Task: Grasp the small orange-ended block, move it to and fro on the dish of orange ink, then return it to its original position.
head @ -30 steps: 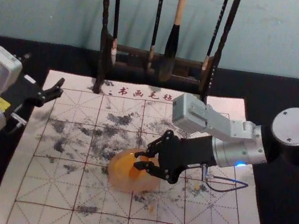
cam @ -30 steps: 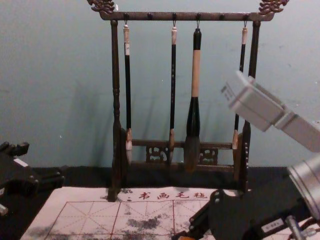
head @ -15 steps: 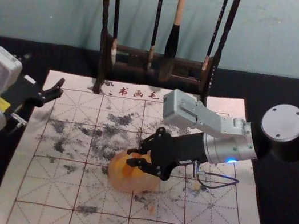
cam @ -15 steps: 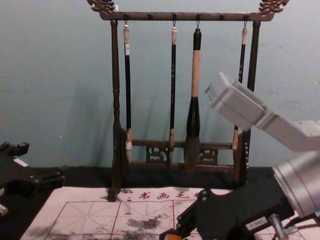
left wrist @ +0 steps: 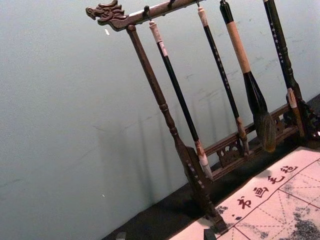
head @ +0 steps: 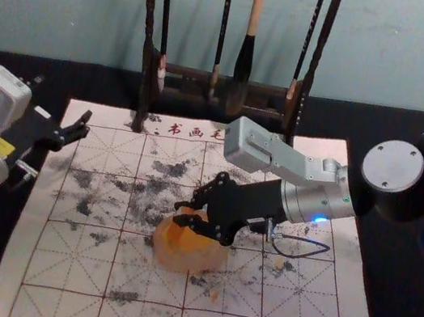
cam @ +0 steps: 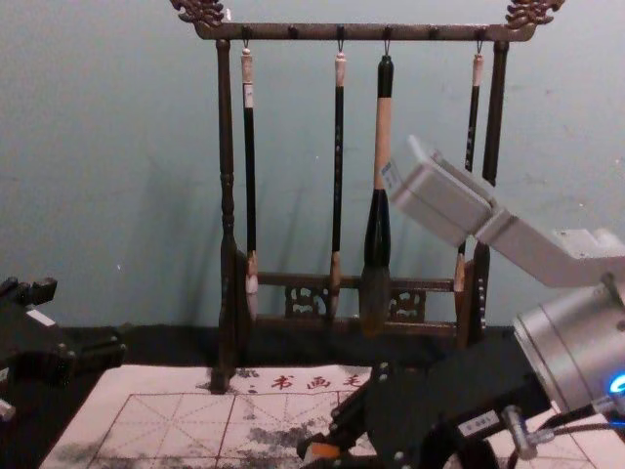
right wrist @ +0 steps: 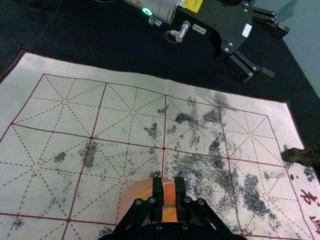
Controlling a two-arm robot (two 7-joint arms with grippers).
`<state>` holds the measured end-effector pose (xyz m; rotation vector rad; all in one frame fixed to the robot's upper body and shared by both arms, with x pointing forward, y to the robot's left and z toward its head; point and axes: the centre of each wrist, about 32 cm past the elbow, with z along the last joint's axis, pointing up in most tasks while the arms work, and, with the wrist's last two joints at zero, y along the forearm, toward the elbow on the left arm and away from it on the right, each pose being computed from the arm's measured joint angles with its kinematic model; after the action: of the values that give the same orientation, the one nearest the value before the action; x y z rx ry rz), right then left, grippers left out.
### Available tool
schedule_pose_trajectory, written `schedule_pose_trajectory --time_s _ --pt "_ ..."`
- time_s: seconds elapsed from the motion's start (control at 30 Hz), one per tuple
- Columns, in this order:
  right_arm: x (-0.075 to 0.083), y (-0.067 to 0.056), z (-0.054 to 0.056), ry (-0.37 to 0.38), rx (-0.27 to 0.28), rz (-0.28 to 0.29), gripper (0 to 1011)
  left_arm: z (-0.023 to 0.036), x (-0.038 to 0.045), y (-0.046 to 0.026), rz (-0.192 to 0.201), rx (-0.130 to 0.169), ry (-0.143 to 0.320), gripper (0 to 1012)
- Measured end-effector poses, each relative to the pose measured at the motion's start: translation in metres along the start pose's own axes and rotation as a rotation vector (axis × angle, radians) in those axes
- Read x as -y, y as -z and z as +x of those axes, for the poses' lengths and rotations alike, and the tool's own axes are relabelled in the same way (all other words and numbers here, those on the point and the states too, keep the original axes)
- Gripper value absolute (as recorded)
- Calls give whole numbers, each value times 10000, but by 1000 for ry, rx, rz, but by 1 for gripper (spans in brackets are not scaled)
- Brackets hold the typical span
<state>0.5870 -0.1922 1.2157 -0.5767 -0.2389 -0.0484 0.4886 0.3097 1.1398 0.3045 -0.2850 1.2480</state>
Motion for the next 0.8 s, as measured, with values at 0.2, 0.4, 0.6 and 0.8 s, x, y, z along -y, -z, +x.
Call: schedule_pose_trajectory --time_s 0.2,0.4,0.6,0.8 --pt "-10 16 30 12 -5 -7 142 0 0 0 0 0 0 1001" --pt "3 25 48 28 -9 -12 142 0 0 0 0 0 0 1001" --pt "47 41 64 47 -14 -19 142 0 0 0 0 0 0 1001" --pt "97 57 59 59 -15 -25 142 0 0 0 0 0 0 1001"
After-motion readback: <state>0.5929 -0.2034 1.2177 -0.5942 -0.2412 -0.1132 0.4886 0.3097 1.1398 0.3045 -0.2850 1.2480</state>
